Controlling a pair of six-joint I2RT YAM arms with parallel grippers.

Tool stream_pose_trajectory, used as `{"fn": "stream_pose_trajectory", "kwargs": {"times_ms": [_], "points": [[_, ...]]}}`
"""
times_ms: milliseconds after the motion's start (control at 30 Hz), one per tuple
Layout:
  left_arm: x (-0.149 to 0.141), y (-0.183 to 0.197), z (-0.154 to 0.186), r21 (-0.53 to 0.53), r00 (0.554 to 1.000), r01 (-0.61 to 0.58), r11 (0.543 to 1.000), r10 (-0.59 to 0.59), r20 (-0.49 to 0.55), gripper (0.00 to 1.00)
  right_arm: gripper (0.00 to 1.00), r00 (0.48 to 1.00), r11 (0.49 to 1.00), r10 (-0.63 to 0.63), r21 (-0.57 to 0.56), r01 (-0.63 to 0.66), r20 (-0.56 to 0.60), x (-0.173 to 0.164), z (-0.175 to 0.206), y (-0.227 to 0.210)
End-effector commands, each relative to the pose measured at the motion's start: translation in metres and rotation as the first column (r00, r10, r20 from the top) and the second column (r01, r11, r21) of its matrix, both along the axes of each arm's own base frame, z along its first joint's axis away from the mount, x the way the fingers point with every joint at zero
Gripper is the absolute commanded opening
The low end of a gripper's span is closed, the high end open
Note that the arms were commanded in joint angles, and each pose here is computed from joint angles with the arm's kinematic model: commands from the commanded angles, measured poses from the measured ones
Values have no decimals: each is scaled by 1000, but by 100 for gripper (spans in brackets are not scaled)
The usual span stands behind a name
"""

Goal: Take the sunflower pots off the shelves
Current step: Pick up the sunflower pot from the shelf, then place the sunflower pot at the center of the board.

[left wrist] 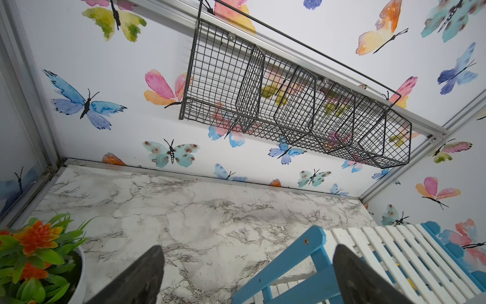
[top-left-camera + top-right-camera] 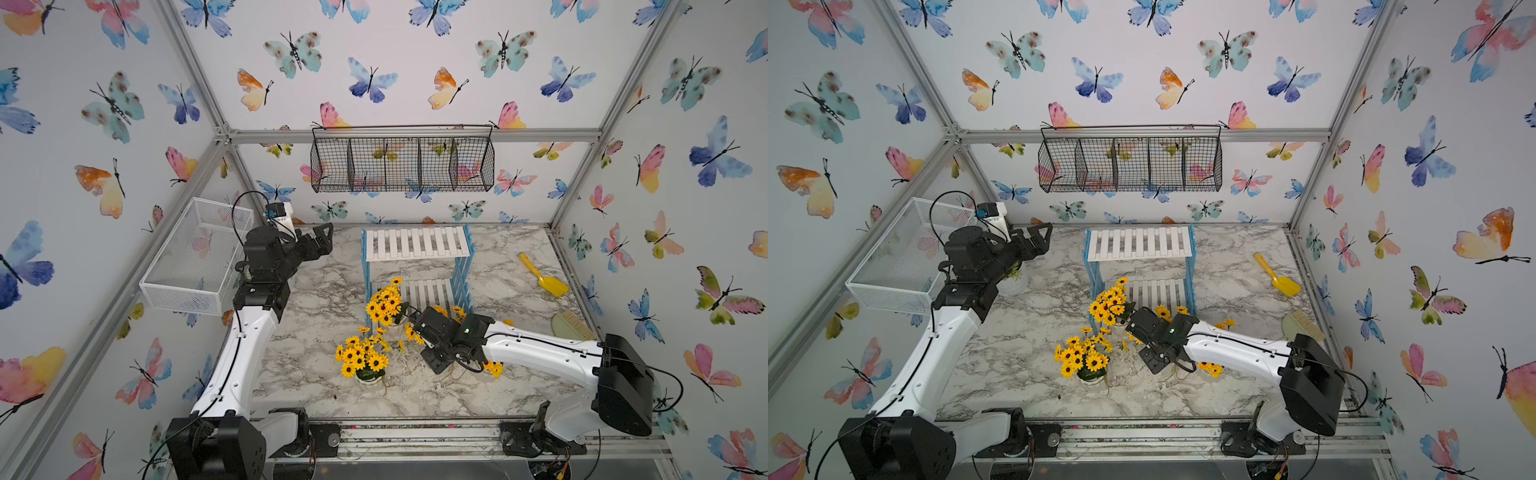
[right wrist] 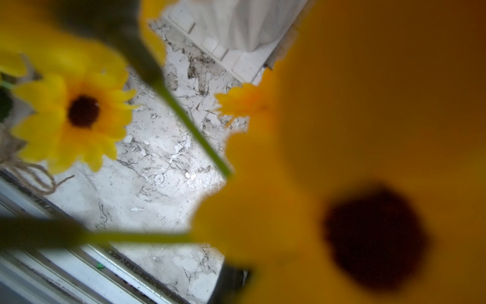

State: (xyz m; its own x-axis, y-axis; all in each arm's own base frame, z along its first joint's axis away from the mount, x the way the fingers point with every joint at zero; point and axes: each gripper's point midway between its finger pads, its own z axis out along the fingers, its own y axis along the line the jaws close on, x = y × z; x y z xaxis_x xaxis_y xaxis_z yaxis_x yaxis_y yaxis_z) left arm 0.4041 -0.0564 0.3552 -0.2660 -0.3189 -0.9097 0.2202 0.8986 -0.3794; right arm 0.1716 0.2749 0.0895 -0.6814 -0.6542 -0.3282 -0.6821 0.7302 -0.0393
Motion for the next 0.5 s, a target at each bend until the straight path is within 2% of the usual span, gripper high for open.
{"fn": "stream_pose_trajectory", "kwargs": {"times_ms": [0, 367, 467], "points": [[0, 0, 2, -5, 1000, 12, 1000, -12, 16, 99, 4, 999, 999, -34, -34, 35, 29, 2, -5, -9], [0, 0, 2, -6, 1000, 14, 1000, -14, 19, 99, 4, 998, 997, -59, -50, 60, 22, -2, -17, -20], [0, -1, 1, -6, 1000, 14, 1000, -14, 16, 99, 12, 998, 997, -62, -44, 63, 14, -4, -19, -21]]}}
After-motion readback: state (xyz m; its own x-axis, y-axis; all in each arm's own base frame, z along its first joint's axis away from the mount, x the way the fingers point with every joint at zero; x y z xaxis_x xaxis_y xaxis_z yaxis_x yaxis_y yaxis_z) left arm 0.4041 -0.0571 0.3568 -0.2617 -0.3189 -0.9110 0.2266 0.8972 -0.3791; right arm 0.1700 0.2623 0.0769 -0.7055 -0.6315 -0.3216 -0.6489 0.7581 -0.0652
